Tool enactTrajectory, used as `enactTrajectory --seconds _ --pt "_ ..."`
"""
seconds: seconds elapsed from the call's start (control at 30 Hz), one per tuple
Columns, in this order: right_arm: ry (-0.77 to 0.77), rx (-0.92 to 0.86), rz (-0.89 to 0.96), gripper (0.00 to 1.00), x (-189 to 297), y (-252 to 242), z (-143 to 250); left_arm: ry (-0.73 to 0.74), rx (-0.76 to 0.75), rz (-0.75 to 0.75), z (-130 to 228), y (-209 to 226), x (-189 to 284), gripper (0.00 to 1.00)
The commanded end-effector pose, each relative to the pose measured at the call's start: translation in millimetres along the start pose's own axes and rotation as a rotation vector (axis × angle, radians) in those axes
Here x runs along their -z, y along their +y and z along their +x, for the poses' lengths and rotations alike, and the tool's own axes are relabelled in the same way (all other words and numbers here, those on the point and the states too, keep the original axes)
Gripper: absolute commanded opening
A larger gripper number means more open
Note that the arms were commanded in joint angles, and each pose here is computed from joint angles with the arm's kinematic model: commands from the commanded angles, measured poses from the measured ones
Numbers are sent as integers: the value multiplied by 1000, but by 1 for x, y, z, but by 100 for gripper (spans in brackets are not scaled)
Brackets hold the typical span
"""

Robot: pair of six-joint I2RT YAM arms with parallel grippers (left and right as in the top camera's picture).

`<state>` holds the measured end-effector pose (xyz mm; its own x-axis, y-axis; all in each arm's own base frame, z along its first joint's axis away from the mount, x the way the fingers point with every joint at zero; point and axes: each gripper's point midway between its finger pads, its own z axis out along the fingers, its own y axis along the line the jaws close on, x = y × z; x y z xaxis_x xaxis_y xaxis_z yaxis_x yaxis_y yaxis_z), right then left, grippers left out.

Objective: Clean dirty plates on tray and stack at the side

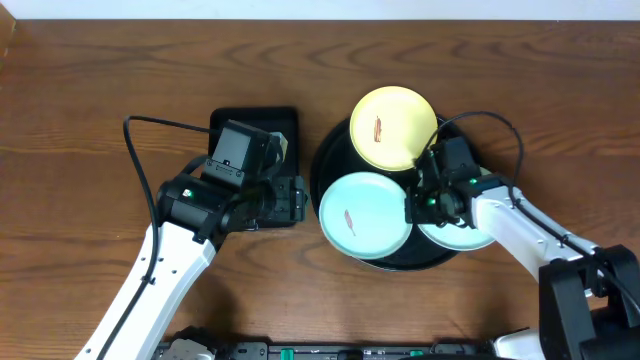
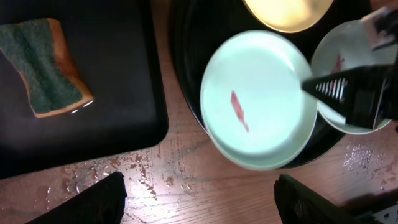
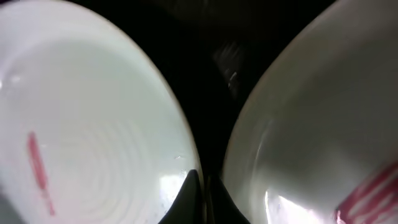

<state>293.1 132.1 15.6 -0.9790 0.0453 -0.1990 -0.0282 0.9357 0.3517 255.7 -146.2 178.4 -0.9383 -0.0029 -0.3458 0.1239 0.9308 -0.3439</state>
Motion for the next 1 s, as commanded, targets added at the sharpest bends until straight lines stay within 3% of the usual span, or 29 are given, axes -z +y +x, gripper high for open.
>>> enactTrajectory --seconds 0.0,0.2,0.33,0.4,0.53,0.77,0.97 --pt "-55 -140 -6 1 4 -8 -18 -29 -11 -1 -7 -3 4 78" --pt "-53 -147 -7 2 3 -6 -17 -42 -10 -33 -9 4 1 78" --pt "-49 -92 -10 25 2 -2 -16 -54 70 -155 -13 26 -8 77" --pt "-53 -20 -12 29 2 0 -16 -57 114 -203 -15 35 -12 78" --pt "-70 122 -14 30 1 4 -20 -91 225 -304 -21 57 -15 79" --pt "-92 132 54 22 1 -9 -23 -73 334 -390 -25 95 -21 79" --pt "-104 136 51 21 -5 -10 -24 40 230 -405 -20 108 -46 78"
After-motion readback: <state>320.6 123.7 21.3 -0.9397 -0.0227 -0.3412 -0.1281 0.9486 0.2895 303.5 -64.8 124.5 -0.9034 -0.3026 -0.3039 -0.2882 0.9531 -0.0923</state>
